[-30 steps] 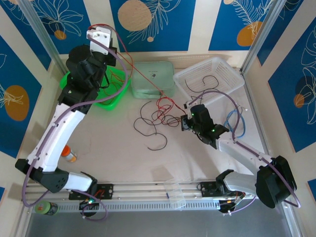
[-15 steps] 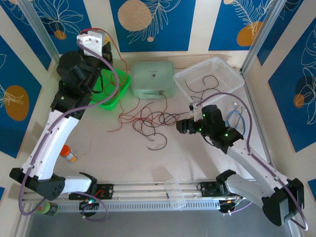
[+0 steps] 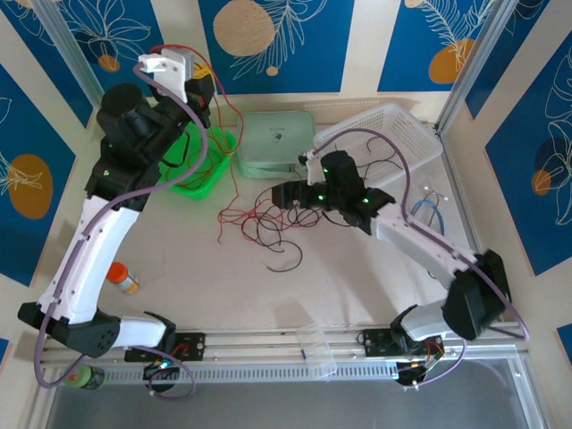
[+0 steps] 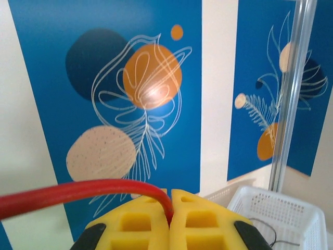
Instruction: Untangle the cables
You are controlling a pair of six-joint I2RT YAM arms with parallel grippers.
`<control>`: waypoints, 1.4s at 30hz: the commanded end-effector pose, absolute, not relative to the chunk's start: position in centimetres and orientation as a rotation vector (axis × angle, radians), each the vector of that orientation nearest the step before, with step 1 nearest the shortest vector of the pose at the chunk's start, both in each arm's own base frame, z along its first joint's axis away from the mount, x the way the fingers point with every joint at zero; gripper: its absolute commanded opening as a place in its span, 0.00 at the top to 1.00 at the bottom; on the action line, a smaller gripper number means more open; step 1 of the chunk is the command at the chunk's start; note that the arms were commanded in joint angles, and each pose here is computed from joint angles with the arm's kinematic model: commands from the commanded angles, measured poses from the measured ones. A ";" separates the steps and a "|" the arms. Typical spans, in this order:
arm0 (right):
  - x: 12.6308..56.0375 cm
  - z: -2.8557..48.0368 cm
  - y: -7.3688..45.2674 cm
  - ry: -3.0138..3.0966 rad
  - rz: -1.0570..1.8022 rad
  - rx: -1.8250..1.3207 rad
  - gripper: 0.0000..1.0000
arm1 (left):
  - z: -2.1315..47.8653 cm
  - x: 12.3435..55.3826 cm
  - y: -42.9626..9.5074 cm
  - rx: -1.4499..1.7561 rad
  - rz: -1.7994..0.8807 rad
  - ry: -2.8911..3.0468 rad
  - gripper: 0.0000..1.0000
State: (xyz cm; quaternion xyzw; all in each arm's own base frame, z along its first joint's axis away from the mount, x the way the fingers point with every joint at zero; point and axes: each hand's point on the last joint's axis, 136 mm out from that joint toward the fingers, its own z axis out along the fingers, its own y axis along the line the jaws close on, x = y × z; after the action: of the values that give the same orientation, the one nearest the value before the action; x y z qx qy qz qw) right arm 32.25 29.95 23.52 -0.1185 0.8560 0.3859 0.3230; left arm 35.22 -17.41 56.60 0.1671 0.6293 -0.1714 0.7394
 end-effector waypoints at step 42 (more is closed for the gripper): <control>31.1 1.4 35.5 2.829 1.109 0.916 1.00 | 67.7 28.9 -9.3 0.181 0.028 0.994 1.00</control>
State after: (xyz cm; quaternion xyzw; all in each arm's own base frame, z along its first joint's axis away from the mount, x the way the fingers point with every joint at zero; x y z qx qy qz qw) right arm 32.56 38.48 2.99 0.2926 0.8716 0.3930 -0.0143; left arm 30.78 -12.28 64.59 0.1236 0.5159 -0.0641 0.8453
